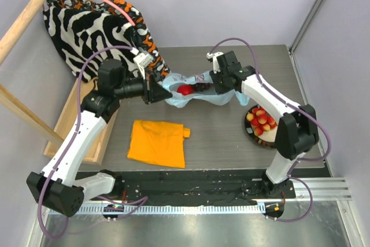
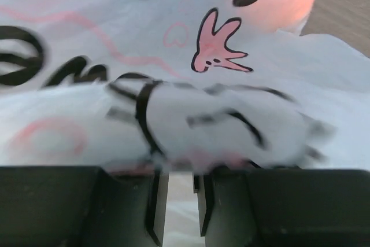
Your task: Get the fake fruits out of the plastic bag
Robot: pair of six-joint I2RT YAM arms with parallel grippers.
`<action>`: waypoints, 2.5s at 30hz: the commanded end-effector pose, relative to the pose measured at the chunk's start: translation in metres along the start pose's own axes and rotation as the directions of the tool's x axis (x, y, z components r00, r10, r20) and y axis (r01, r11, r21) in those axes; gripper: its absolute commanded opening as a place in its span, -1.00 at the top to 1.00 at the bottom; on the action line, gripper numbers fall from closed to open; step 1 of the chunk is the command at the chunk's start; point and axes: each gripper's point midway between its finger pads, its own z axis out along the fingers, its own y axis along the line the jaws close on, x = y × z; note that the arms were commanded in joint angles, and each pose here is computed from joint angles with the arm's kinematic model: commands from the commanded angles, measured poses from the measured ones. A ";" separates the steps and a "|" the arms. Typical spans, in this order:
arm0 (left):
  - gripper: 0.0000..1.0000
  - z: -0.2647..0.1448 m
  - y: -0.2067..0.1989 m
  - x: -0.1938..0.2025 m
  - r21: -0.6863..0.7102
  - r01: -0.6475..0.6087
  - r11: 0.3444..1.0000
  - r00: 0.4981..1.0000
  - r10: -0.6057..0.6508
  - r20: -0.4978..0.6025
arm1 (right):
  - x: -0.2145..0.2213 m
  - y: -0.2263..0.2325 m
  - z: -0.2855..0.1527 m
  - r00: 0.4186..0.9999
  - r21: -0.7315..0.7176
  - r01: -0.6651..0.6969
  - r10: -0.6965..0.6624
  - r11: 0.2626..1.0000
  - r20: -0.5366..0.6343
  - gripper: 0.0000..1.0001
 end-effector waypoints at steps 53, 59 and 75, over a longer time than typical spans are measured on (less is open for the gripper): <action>1.00 0.014 0.109 0.117 -0.318 0.080 0.945 0.965 -0.153 -0.213 | -0.102 0.171 0.085 0.983 -0.307 0.129 -0.081 0.943 0.165 0.62; 1.00 0.014 0.111 0.118 -0.323 0.080 0.943 0.966 -0.154 -0.210 | -0.079 0.167 0.047 0.982 -0.344 0.166 -0.122 0.924 0.145 0.95; 1.00 0.014 0.098 0.114 -0.262 0.075 0.962 0.968 -0.133 -0.212 | -0.092 0.157 0.059 0.991 -0.263 0.041 -0.005 0.964 0.136 -0.50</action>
